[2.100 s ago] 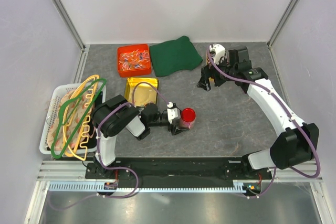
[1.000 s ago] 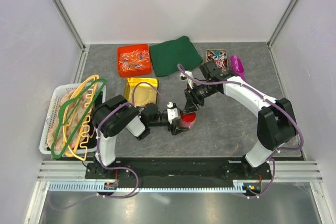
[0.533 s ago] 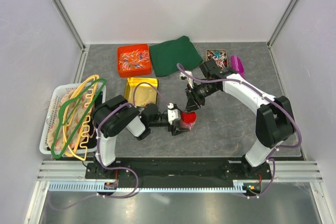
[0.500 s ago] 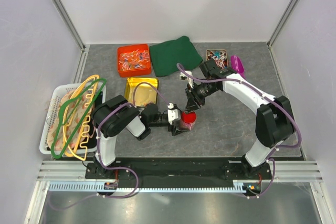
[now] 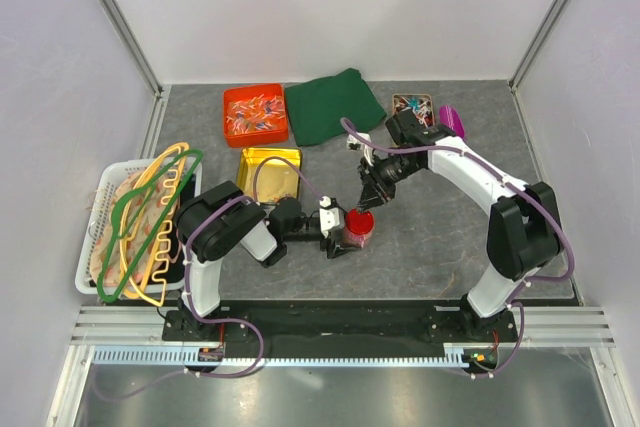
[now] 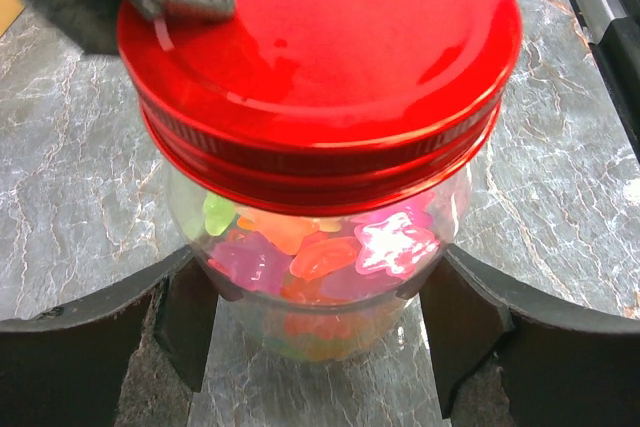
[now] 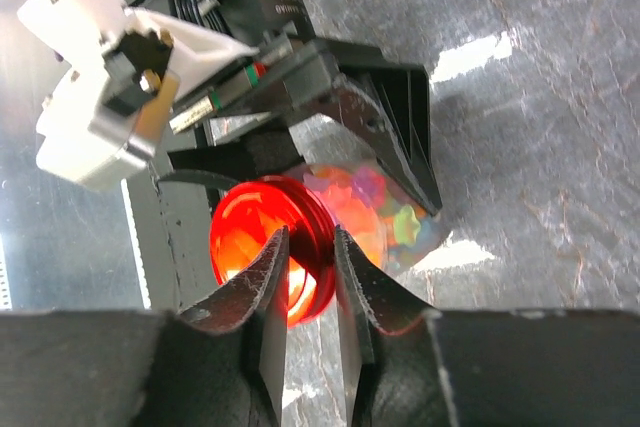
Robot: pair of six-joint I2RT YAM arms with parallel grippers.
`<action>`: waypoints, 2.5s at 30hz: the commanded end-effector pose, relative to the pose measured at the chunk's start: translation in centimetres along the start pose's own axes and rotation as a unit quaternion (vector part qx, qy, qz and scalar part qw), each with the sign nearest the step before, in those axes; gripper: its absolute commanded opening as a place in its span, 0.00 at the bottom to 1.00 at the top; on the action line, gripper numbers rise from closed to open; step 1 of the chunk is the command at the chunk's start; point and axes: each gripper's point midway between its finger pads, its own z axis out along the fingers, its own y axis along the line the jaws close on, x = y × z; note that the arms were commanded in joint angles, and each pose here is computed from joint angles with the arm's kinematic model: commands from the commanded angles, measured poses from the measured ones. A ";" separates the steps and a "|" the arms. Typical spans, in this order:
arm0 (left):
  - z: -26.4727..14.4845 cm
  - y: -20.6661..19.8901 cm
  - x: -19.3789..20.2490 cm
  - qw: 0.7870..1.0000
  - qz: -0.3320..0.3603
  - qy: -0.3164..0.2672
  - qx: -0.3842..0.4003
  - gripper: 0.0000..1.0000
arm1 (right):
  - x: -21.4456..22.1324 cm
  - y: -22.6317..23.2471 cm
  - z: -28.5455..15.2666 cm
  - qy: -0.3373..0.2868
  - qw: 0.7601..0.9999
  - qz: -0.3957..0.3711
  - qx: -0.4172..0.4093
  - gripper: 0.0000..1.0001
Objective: Pack the candies
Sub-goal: Screw the bottle lid onto the packing bottle.
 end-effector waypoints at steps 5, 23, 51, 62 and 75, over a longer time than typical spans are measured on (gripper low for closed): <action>0.0 1.3 0.3 1.000 0.007 0.007 -0.024 0.50 | 4.4 0.6 -1.1 0.065 0.998 0.023 0.003 0.28; -0.1 1.4 0.4 1.000 0.006 0.009 -0.025 0.50 | 5.9 5.7 0.6 0.098 0.993 0.007 -0.073 0.28; 0.0 1.4 0.4 1.000 0.005 0.010 -0.025 0.50 | 4.5 3.2 -3.8 0.111 0.988 -0.075 0.074 0.75; 0.0 1.4 0.4 1.000 0.005 0.010 -0.025 0.50 | -1.9 1.0 -3.8 -0.007 0.969 -0.164 0.183 0.51; 0.0 1.4 0.5 1.000 0.005 0.010 -0.024 0.50 | 0.4 0.6 0.8 0.055 0.979 -0.135 0.145 0.00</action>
